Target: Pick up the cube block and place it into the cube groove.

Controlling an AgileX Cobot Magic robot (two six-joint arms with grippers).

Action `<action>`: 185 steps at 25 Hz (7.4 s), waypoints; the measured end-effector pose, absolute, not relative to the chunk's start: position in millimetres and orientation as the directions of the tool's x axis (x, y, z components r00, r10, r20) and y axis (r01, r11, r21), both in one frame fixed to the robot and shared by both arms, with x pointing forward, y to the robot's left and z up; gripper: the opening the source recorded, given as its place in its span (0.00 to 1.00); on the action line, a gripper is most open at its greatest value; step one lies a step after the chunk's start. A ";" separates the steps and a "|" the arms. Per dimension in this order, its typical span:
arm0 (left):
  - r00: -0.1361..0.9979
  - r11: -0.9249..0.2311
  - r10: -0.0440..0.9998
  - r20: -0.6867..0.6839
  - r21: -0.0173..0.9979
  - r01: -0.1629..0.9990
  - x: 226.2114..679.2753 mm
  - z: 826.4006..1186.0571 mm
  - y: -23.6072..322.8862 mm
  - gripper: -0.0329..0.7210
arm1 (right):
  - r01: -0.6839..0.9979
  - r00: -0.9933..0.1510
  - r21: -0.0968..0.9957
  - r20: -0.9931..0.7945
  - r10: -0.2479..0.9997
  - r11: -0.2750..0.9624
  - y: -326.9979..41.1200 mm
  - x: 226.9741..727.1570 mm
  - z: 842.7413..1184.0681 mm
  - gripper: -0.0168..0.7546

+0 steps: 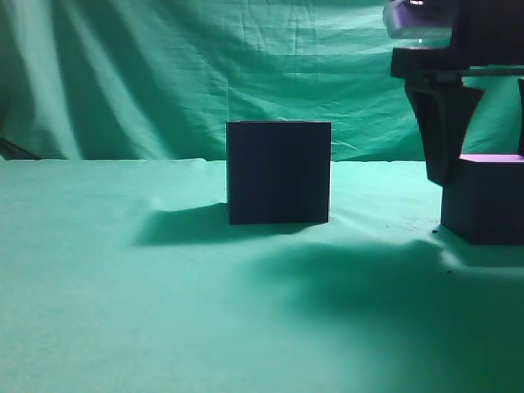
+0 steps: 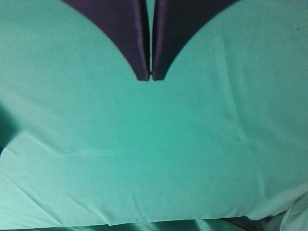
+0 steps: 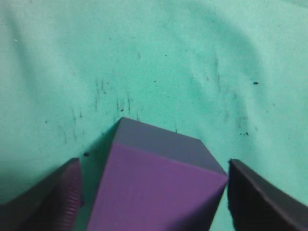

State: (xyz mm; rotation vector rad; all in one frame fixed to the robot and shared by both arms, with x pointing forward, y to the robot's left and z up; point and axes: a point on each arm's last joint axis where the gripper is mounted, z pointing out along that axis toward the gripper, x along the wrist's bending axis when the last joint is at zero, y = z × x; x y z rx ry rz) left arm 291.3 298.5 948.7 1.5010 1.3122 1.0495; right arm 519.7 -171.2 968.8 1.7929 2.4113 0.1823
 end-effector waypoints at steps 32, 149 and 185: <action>0.093 -0.077 0.994 0.054 0.959 0.271 291.3 948.7 298.5 0.04 | 0.762 -0.557 0.374 -0.038 0.830 0.528 -59.5 540.5 1115.4 0.59; 0.093 -0.077 0.994 0.054 0.959 0.271 291.3 948.7 298.5 0.04 | 0.600 -0.500 0.720 -0.003 0.866 0.349 -215.6 360.9 1103.0 0.02; 0.093 -0.077 0.994 0.054 0.959 0.271 291.3 948.7 298.5 0.04 | 0.294 -0.112 0.956 0.021 0.994 0.013 -293.1 291.2 946.5 0.02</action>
